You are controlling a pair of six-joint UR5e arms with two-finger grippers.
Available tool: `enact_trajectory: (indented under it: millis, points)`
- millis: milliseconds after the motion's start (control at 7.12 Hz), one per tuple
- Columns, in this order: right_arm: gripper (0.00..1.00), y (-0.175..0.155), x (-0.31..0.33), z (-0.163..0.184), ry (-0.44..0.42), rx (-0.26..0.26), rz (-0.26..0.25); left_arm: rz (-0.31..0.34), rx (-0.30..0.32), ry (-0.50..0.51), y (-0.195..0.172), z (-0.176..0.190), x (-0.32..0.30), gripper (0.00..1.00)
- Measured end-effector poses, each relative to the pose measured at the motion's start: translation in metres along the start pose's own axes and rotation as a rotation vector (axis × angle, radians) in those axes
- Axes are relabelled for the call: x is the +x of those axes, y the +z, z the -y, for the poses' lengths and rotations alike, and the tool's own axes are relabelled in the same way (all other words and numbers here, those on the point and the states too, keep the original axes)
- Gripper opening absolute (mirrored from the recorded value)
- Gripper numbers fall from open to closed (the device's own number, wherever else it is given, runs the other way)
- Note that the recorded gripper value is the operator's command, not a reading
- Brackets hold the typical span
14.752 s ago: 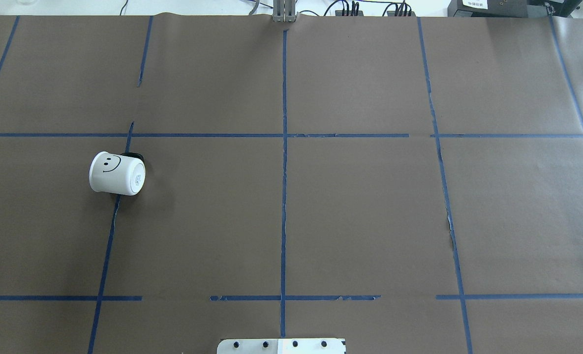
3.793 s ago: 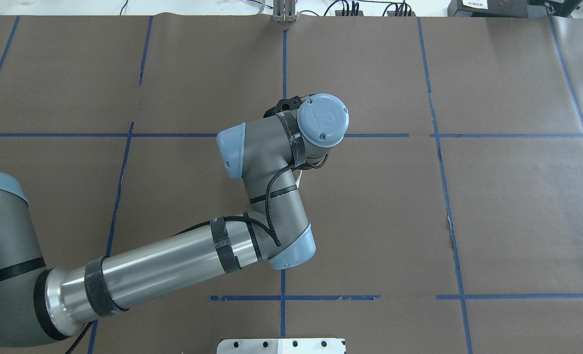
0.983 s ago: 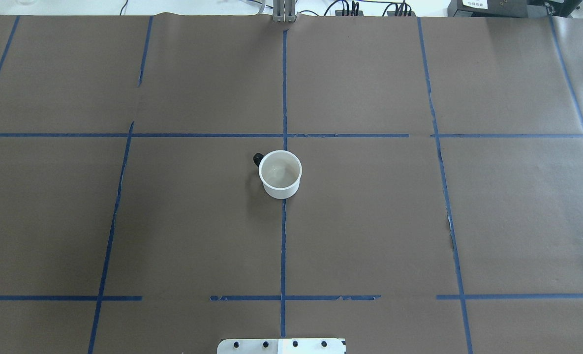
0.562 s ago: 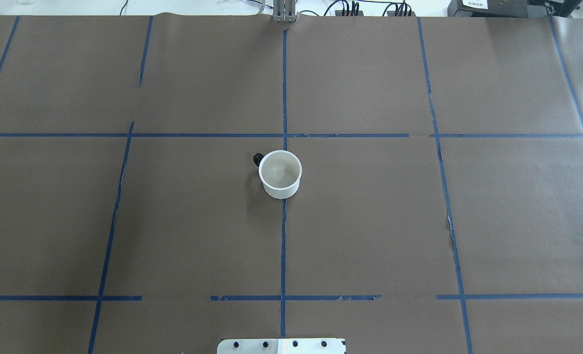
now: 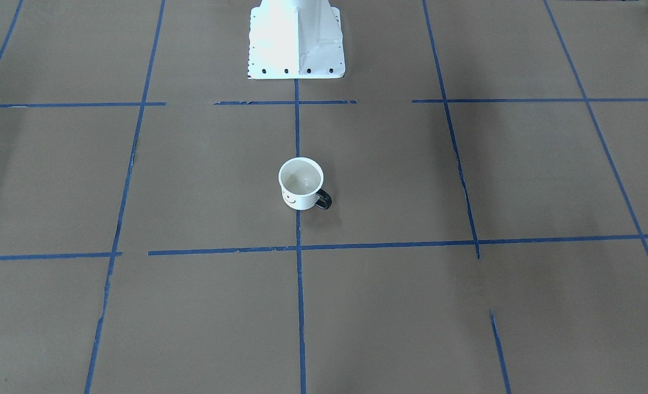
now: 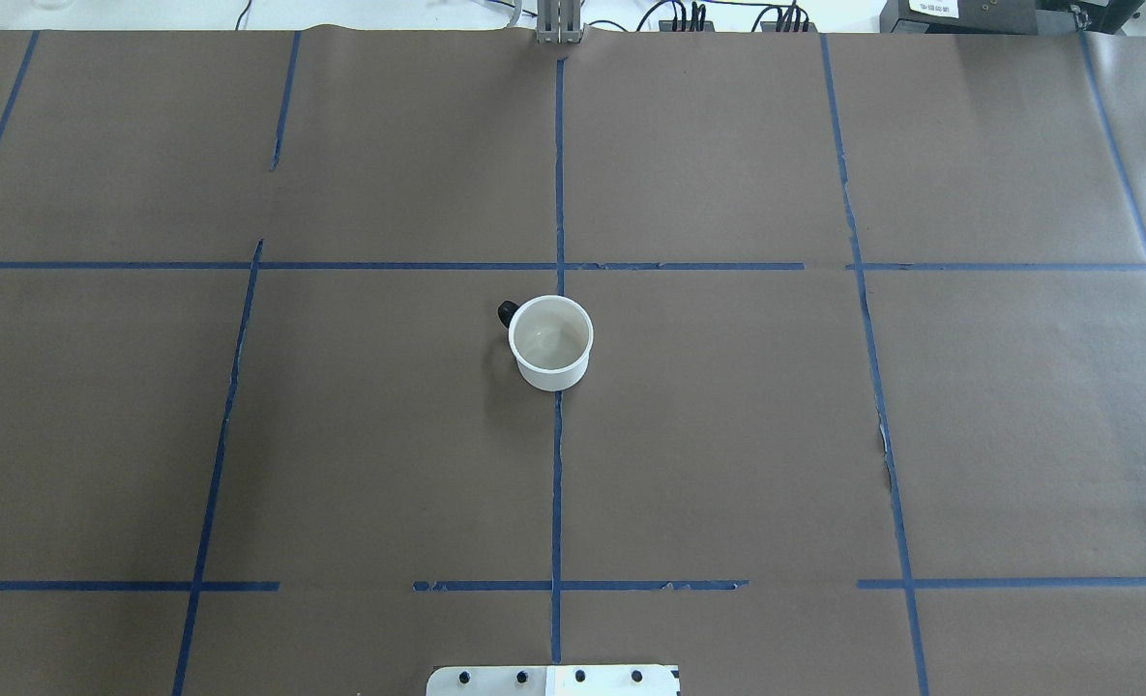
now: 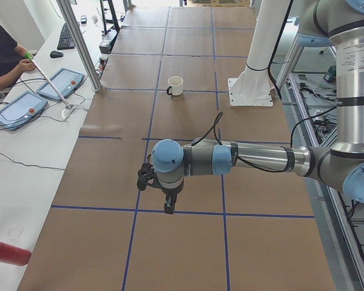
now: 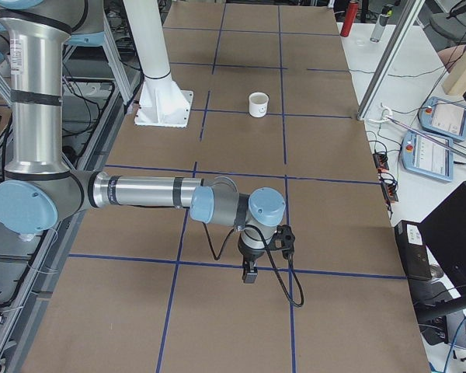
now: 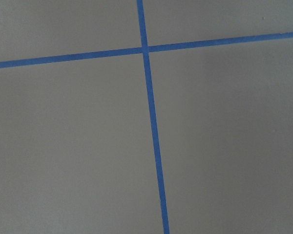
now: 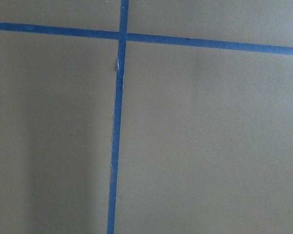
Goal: Flip mug
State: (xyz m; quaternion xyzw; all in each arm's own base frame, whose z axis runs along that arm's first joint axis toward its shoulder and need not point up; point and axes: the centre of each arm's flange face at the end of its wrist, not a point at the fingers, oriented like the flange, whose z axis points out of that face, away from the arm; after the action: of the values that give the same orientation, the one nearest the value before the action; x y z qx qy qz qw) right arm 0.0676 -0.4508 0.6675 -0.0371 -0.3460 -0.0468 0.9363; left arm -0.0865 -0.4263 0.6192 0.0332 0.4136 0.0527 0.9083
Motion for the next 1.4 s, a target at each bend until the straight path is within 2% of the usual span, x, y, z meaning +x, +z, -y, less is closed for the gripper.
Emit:
enact_trajectory:
  millis: [562, 983, 1405]
  points:
    - [1.0, 0.0, 0.0, 0.0, 0.0, 0.0, 0.0, 0.036, 0.041, 0.024, -0.014, 0.005, 0.001, 1.0]
    - [1.0, 0.0, 0.0, 0.0, 0.0, 0.0, 0.0, 0.027, 0.025, 0.01, -0.004, -0.002, -0.01, 1.0]
    - [1.0, 0.0, 0.0, 0.0, 0.0, 0.0, 0.0, 0.045, 0.064, 0.056, -0.016, 0.013, 0.001, 1.0]
